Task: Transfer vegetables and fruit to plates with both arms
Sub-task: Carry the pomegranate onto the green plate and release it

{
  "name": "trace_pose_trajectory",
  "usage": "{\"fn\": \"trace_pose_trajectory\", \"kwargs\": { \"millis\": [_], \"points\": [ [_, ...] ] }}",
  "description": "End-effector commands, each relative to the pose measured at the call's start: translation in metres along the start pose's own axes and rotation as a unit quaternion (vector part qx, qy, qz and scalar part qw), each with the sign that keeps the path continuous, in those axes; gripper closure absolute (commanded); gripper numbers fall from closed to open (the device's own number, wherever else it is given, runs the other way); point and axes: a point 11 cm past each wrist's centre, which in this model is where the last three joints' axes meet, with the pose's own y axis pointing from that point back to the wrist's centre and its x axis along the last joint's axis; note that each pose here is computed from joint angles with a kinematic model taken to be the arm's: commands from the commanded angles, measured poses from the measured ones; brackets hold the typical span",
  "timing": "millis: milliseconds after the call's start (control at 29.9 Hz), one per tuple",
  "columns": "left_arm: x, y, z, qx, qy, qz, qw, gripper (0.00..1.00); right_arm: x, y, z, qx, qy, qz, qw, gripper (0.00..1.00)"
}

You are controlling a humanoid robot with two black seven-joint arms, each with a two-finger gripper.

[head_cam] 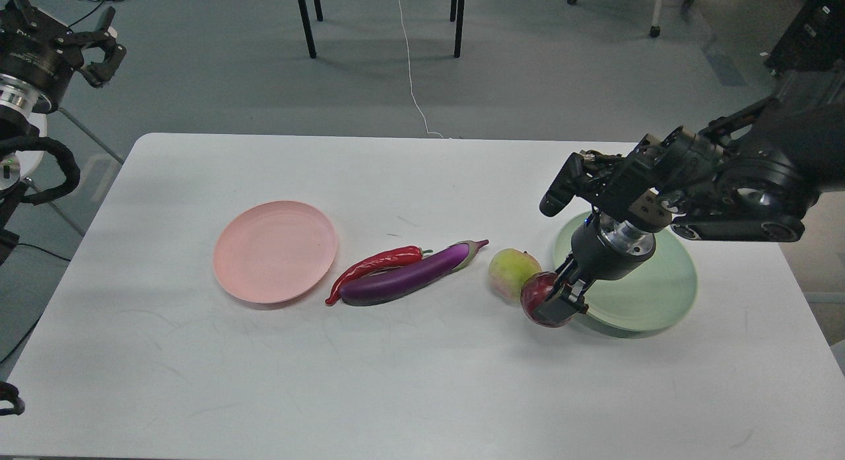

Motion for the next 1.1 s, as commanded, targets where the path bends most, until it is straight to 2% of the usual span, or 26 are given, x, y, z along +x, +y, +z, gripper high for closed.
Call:
{"fn": "trace_pose_trajectory", "kwargs": {
  "millis": [0,167,401,502,770,870,1071],
  "points": [
    [-0.001,-0.001,-0.001,0.001,0.001,-0.001,1.000,0.02,-0.013,0.019,0.023,-0.018,-0.038,0.025,0.999,0.47],
    [-0.001,-0.001,-0.001,0.001,0.001,-0.001,1.000,0.02,-0.056,0.035,0.059,-0.046,-0.106,0.044,0.992,0.45],
    [-0.003,-0.002,-0.004,0.004,0.002,-0.004,1.000,0.02,-0.119,0.019,0.088,-0.067,-0.162,0.022,0.984,0.42],
    [-0.002,-0.001,-0.004,0.005,0.000,-0.003,1.000,0.02,-0.131,0.010,0.095,-0.075,-0.164,0.030,0.983,0.34],
    [-0.001,-0.001,-0.002,0.004,-0.002,-0.002,1.000,0.02,-0.118,0.010,0.088,-0.064,-0.153,0.052,0.985,0.07],
    [-0.001,-0.001,-0.001,0.003,-0.002,-0.002,1.000,0.02,-0.113,0.013,0.087,-0.063,-0.152,0.056,0.985,0.05],
    [-0.001,0.000,0.001,0.002,-0.003,-0.001,1.000,0.02,-0.071,0.033,0.083,-0.060,-0.133,0.101,0.984,0.04]
  ]
}}
